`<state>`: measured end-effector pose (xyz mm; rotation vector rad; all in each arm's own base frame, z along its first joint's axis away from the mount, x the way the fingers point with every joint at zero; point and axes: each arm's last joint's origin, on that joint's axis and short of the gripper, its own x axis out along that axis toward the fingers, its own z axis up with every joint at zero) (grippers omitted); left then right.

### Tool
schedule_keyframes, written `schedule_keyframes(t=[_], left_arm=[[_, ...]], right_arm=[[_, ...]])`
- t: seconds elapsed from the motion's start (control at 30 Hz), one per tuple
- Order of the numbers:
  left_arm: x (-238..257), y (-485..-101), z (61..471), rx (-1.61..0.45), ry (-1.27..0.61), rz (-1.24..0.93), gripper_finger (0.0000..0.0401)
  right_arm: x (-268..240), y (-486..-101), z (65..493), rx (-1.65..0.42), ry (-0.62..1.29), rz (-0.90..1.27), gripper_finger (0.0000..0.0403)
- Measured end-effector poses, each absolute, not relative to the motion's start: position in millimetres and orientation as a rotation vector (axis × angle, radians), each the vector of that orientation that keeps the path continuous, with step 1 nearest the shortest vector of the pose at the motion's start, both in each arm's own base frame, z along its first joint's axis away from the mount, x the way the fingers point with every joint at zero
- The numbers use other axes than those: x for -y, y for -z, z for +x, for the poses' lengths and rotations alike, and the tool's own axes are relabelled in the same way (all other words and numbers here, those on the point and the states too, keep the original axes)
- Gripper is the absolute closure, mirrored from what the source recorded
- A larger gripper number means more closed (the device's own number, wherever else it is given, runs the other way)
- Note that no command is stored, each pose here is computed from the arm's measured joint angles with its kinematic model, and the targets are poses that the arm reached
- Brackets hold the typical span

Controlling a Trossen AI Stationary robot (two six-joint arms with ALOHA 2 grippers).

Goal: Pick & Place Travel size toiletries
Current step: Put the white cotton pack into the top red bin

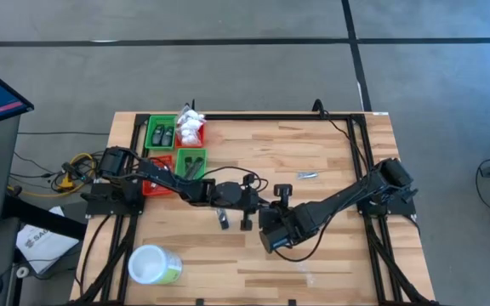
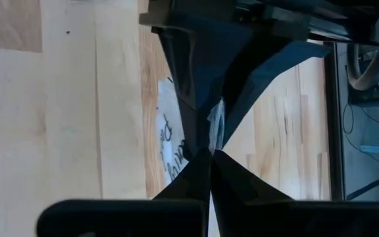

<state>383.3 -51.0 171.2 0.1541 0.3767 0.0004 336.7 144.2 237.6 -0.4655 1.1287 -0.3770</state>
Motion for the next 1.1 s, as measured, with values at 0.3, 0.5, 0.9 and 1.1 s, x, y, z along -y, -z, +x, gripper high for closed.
schedule_keyframes(t=[0.3,0.5,0.9,1.1], left_arm=[[43.0,-166.9,379.1,-0.463,-0.137,0.199,0.0398],[33.0,-186.1,364.7,-0.535,-0.261,0.241,0.0398],[-31.7,-220.2,264.9,-0.486,-0.588,0.147,0.0398],[-61.1,-223.8,213.1,-0.460,-0.731,0.094,0.0398]], right_arm=[[-144.2,-236.4,334.9,-1.125,0.410,-0.434,0.0372],[-139.3,-237.9,328.5,-1.097,0.550,-0.470,0.0312],[-130.7,-217.0,308.3,-1.051,0.771,-0.466,0.0269],[-125.9,-194.8,299.4,-1.053,0.820,-0.422,0.0287]])
